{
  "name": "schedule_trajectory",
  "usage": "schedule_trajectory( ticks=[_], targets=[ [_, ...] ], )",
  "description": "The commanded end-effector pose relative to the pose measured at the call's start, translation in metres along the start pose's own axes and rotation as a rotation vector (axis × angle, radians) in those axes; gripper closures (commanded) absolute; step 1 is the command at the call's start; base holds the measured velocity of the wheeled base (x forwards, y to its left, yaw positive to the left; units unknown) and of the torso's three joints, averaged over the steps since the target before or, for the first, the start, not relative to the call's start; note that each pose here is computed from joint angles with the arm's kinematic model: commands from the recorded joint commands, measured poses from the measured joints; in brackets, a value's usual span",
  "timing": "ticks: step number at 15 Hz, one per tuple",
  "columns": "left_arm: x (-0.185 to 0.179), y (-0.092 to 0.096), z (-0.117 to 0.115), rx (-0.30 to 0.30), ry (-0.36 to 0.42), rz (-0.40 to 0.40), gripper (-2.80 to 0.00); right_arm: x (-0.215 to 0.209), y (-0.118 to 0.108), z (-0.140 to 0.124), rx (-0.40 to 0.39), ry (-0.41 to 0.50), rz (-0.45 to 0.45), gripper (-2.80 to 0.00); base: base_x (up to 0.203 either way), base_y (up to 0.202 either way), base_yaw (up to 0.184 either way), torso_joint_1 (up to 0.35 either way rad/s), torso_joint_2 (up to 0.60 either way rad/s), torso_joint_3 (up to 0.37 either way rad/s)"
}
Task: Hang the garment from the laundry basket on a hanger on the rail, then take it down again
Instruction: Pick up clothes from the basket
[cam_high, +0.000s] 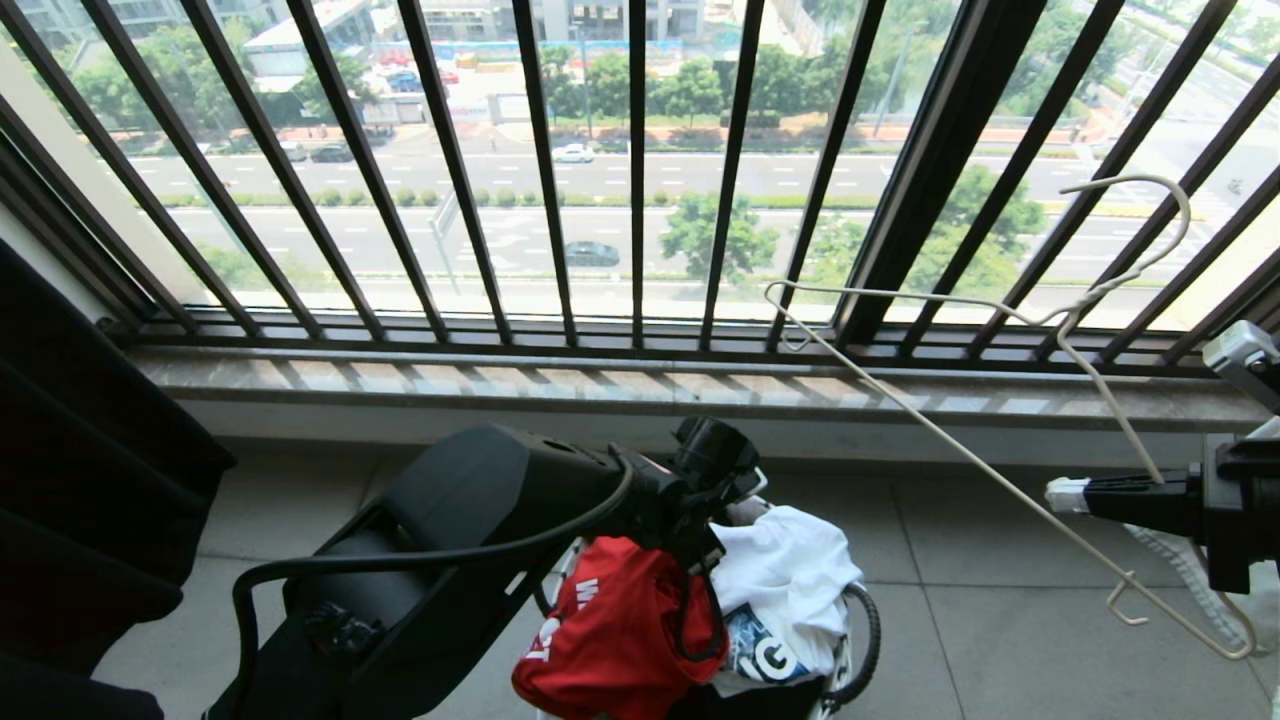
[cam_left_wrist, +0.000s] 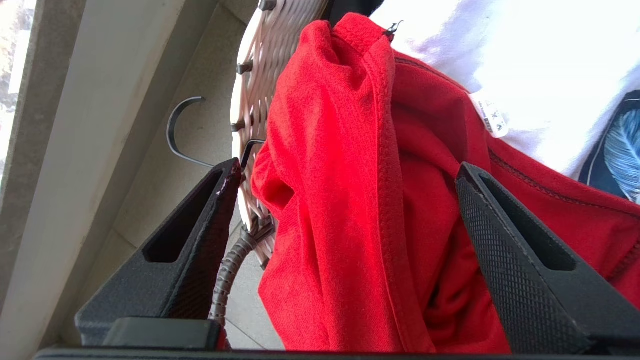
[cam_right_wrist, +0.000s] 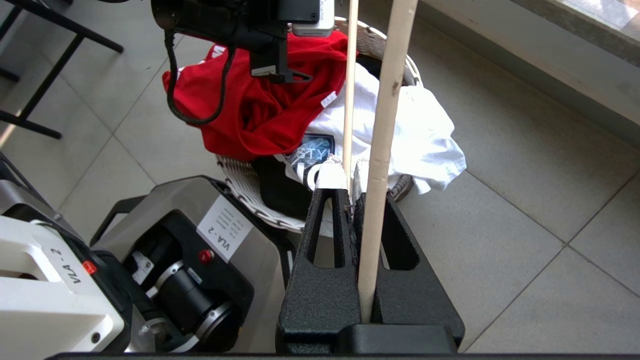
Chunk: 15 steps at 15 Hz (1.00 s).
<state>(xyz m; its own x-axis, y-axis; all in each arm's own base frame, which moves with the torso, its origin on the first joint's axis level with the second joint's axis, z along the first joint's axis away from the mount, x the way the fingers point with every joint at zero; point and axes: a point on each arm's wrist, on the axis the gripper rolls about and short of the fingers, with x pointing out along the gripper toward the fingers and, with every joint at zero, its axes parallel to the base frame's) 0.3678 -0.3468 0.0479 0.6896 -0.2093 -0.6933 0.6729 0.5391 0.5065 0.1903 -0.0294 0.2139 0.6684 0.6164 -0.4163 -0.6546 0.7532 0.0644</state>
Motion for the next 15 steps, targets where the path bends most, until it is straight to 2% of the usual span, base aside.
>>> schedule_trajectory(
  ticks=[1,3,7,15],
  targets=[
    [0.009,-0.004,-0.002,0.014,0.011,0.026,-2.8,0.0,0.001,0.0,-0.003,-0.001,0.007,0.0,0.0,0.0,0.0,0.0,0.0,0.0],
    [0.017,-0.006,-0.002,0.014,-0.007,0.062,-2.8,0.0,0.001,0.0,-0.005,-0.003,0.006,0.0,0.0,0.0,0.0,0.0,0.0,0.0],
    [0.027,-0.009,-0.004,0.004,-0.03,0.083,-2.8,-0.002,0.003,0.001,-0.011,-0.008,0.003,0.0,0.0,0.0,0.0,0.0,0.0,0.0],
    [0.036,-0.001,-0.005,-0.03,-0.074,0.123,-2.8,-0.002,0.003,0.001,-0.013,-0.009,0.003,0.0,0.0,0.0,0.0,0.0,0.0,0.0]
  ],
)
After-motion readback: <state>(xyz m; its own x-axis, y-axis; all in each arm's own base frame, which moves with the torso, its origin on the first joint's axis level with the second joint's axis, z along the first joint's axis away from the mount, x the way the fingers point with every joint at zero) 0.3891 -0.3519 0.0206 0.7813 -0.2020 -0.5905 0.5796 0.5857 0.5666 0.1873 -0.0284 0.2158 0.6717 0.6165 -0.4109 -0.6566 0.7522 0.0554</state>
